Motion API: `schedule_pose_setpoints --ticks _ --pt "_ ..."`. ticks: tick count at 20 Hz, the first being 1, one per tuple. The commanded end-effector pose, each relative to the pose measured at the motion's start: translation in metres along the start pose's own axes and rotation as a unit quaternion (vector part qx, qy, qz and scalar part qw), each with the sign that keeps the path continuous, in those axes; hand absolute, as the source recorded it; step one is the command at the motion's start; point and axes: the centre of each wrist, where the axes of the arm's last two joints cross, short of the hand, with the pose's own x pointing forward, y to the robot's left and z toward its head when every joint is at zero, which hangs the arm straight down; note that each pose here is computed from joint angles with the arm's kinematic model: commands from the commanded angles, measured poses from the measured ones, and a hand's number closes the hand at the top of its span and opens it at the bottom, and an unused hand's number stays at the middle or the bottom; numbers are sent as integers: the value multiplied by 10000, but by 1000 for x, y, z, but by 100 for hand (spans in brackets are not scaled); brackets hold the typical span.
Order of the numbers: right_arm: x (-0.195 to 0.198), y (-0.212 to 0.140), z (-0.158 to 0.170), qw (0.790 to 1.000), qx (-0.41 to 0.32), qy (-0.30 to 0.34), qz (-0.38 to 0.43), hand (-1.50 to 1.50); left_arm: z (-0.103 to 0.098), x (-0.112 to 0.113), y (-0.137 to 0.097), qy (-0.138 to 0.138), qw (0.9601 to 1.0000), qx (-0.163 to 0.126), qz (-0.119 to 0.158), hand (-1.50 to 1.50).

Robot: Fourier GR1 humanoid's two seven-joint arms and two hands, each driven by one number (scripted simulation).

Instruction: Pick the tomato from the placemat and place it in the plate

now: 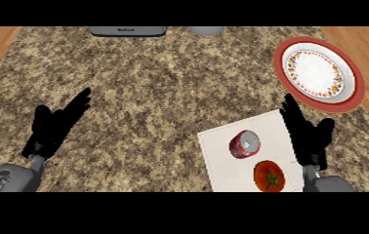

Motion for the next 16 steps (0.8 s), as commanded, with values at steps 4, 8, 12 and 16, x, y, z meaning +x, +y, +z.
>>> schedule_pose_setpoints --ticks 4,8,12,16 --pt "-1 -27 -10 9797 1217 1474 -602 -150 -10 68 -7 -1949 9806 -45 -212 0" --pt "19 -76 -8 9375 1683 1722 2512 -150 -9 82 -26 -2555 9659 -363 -234 0" --pt "66 -67 -23 8913 2087 1032 3890 -150 -12 93 -23 -2710 9618 -307 -216 0" --pt "95 -24 -25 8691 2035 860 4425 -150 0 92 -22 -2682 9630 -208 -182 0"
